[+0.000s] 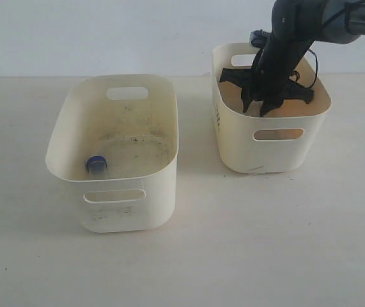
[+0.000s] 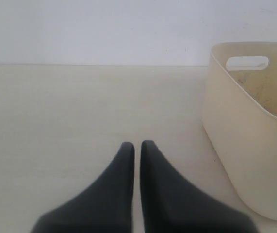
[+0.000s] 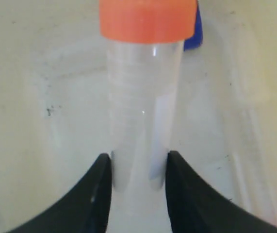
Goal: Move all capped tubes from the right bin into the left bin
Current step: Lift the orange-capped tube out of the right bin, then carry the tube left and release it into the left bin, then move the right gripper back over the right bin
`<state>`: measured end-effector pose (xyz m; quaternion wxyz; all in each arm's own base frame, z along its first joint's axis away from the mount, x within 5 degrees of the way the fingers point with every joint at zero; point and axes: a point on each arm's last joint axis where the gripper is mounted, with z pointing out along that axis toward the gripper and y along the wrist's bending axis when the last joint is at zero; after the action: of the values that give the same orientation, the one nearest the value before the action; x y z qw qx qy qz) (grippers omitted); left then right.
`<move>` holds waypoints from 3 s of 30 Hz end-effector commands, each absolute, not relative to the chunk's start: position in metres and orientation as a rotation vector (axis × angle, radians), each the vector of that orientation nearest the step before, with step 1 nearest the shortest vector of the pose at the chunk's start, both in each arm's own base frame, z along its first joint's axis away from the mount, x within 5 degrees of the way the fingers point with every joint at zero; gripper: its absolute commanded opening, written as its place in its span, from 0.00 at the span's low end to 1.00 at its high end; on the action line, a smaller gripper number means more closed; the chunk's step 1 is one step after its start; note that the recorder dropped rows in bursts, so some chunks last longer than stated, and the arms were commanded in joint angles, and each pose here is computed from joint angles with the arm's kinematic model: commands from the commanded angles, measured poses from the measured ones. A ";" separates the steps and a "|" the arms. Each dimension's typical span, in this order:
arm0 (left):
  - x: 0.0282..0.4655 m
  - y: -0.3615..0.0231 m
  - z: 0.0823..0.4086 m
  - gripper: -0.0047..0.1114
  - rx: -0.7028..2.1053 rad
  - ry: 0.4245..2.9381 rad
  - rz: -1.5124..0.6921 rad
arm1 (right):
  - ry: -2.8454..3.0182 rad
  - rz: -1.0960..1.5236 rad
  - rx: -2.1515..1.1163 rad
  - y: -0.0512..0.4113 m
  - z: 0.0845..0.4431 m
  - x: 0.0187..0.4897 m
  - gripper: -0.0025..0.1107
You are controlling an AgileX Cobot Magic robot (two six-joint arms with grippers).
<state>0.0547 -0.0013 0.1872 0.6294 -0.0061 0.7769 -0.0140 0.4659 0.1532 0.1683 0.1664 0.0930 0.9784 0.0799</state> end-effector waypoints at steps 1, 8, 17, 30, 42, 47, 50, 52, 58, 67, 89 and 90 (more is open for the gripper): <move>0.054 -0.002 0.186 0.08 -0.018 1.779 -0.045 | 2.728 0.223 0.206 0.148 0.204 0.464 0.02; 0.054 -0.002 0.186 0.08 -0.018 1.779 -0.045 | 2.722 0.206 0.109 0.145 0.233 0.454 0.02; 0.054 -0.002 0.186 0.08 -0.018 1.779 -0.045 | 2.679 0.206 0.030 0.142 0.261 0.445 0.02; 0.054 -0.002 0.186 0.08 -0.018 1.779 -0.045 | 2.523 0.591 -0.238 0.166 0.340 0.405 0.02; 0.054 -0.002 0.186 0.08 -0.018 1.779 -0.045 | 2.532 0.670 -0.688 0.275 0.327 0.344 0.02; 0.054 -0.002 0.186 0.08 -0.018 1.779 -0.045 | 2.606 0.678 -0.735 0.291 0.306 0.338 0.02; 0.054 -0.002 0.186 0.08 -0.018 1.779 -0.045 | 2.652 0.678 -0.774 0.301 0.292 0.334 0.02; 0.054 -0.002 0.186 0.08 -0.018 1.779 -0.045 | 2.672 0.675 -0.809 0.311 0.283 0.330 0.02; 0.054 -0.002 0.186 0.08 -0.018 1.779 -0.045 | 2.661 0.682 -0.873 0.330 0.272 0.319 0.02; 0.054 -0.002 0.186 0.08 -0.018 1.779 -0.045 | 2.667 0.659 -0.902 0.335 0.260 0.320 0.44; 0.054 -0.002 0.186 0.08 -0.018 1.779 -0.045 | 2.525 0.577 -0.380 0.206 0.324 0.397 0.02; 0.054 -0.002 0.186 0.08 -0.018 1.779 -0.045 | 2.529 0.570 -0.359 0.200 0.323 0.400 0.02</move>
<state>0.0547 -0.0013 0.1872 0.6294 -0.0061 0.7769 -0.0140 0.3913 0.2181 0.3197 0.2494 -0.1561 0.9304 0.2185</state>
